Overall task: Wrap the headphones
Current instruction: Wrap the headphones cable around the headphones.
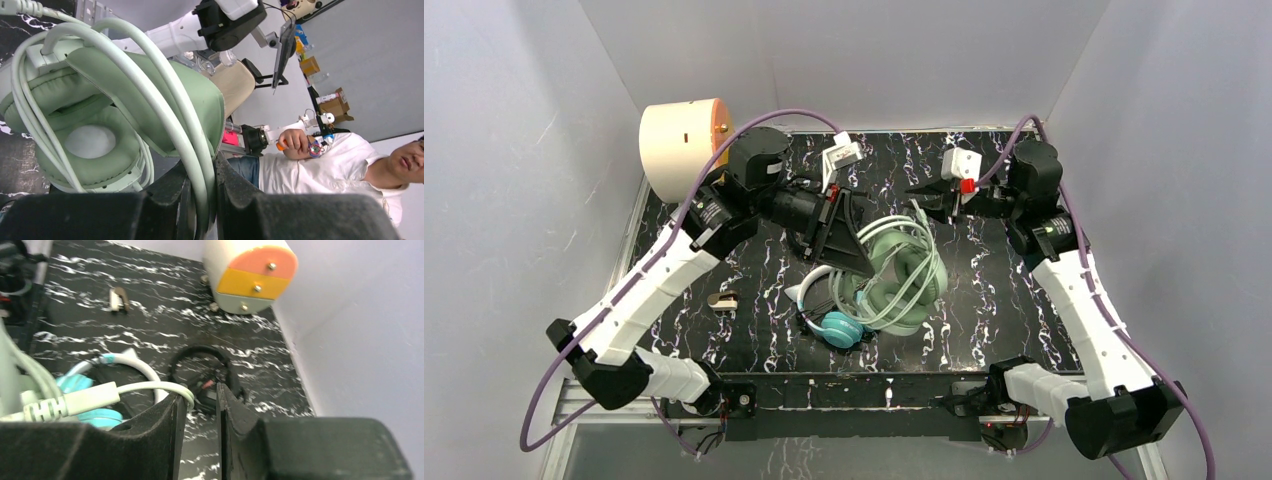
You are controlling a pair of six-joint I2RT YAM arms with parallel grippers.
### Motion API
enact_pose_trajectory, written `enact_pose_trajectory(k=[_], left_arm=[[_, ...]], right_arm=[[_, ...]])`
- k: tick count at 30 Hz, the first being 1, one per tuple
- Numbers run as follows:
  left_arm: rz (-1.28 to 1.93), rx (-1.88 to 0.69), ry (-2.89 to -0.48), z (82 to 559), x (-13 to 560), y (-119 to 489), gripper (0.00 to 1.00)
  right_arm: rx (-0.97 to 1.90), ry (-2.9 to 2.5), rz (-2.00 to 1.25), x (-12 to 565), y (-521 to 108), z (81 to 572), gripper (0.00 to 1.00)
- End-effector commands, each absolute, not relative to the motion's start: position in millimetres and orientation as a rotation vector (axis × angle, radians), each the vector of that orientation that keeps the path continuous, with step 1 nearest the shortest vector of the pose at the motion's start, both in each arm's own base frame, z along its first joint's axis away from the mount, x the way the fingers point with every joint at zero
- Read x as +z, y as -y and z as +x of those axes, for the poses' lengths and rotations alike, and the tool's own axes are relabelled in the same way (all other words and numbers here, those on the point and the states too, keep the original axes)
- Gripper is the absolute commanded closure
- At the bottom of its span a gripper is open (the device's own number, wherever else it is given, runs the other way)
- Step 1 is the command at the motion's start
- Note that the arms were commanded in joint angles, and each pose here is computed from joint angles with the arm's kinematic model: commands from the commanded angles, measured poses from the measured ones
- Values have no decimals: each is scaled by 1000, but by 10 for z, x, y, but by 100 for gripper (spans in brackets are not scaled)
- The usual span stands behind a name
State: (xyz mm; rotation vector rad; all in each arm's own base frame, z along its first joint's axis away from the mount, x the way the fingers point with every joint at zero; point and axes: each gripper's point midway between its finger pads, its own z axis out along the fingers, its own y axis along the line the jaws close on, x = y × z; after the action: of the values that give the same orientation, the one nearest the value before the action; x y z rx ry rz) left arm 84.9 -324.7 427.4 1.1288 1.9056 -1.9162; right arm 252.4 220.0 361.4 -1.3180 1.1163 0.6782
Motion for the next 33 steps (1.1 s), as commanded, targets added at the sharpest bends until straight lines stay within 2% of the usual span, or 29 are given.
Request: enact_pose_trajectory(k=[1,2,12,17,19,22,27,30,33], left_arm=[[1171,-2023,-1616,598,4805,3084,100],[1169,-2036,-1524,595,4924,3086,100],[977,-2073,-1140,714,5602,3112,100],[974,-2007,-906,677,5889,3022,100],[951,-1981,-857,705,5966,3016,100],[833,-1975,-830,832,6080,3021,100],[588,-2020,-749,968,6133,2860,100],[490,-2009,-722,1021,6101,2756,100],[422,-1993,-705,1064,6059,2681,100]], right_arm=[[921,-987,-1355,3763,-2335,2177,65],[956,-981,-1355,3749,-2343,2129,65],[1288,-992,-1381,4017,-2348,1703,63],[1428,-1191,-1237,4321,-2380,1792,64],[1394,-1265,-1112,4413,-2382,1901,59],[1188,-1450,-785,4508,-2280,2347,42],[836,-1649,-417,4496,-1850,2881,23],[724,-1689,-296,4502,-1659,3031,2],[655,-1729,-235,4534,-1551,3131,1]])
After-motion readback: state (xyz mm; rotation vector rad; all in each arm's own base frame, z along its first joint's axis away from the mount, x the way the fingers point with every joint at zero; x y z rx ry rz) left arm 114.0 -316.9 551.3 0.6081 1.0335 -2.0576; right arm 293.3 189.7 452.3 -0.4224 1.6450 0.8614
